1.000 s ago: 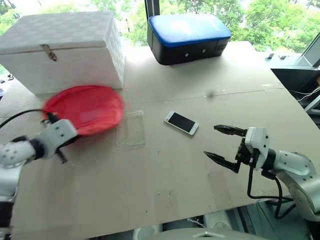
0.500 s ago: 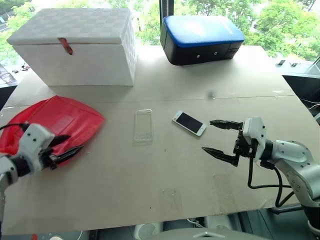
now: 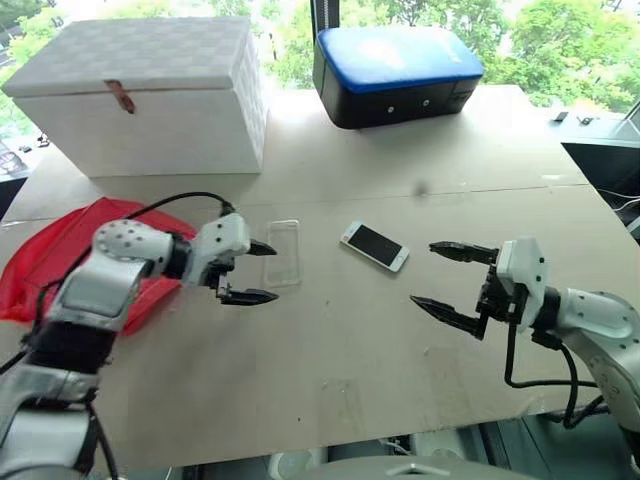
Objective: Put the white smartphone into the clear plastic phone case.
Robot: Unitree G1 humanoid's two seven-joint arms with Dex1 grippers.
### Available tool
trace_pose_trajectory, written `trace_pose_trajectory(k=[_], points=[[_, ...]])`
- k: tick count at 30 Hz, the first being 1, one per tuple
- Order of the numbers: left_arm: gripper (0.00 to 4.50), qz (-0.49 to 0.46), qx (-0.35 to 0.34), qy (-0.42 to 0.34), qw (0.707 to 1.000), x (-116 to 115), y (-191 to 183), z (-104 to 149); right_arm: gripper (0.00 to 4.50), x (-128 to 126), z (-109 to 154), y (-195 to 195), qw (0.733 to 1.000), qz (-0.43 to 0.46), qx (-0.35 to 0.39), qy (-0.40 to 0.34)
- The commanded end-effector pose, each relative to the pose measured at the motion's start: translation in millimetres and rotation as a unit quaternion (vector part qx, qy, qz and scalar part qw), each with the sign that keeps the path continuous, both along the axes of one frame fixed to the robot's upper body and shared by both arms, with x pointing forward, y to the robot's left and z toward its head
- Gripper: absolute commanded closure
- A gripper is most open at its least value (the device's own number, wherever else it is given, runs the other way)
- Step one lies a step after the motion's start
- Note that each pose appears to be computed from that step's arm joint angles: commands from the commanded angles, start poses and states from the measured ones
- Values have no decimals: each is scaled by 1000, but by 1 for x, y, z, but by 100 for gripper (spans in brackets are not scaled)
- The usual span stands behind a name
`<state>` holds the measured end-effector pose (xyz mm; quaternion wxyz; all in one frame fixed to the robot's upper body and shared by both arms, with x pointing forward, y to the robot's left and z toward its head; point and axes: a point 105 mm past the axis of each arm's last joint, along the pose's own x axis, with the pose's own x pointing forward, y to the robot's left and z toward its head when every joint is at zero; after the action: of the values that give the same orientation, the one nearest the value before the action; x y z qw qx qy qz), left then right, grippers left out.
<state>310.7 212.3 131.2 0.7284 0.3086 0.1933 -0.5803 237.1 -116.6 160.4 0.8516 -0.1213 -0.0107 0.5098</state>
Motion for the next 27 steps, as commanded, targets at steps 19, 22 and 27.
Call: trace_pose_trajectory(k=[19, 22, 27], points=[[442, 213, -130, 200, 947, -11, -69, -4, 0, -12, -2, 1, 998, -42, 6, -37], [442, 258, -156, 206, 931, -10, -101, -3, 0, -8, -2, 5, 999, -27, 7, -36], [368, 253, -164, 194, 933, -10, -125, -2, 0, -4, 0, 8, 999, 3, 1, -33]])
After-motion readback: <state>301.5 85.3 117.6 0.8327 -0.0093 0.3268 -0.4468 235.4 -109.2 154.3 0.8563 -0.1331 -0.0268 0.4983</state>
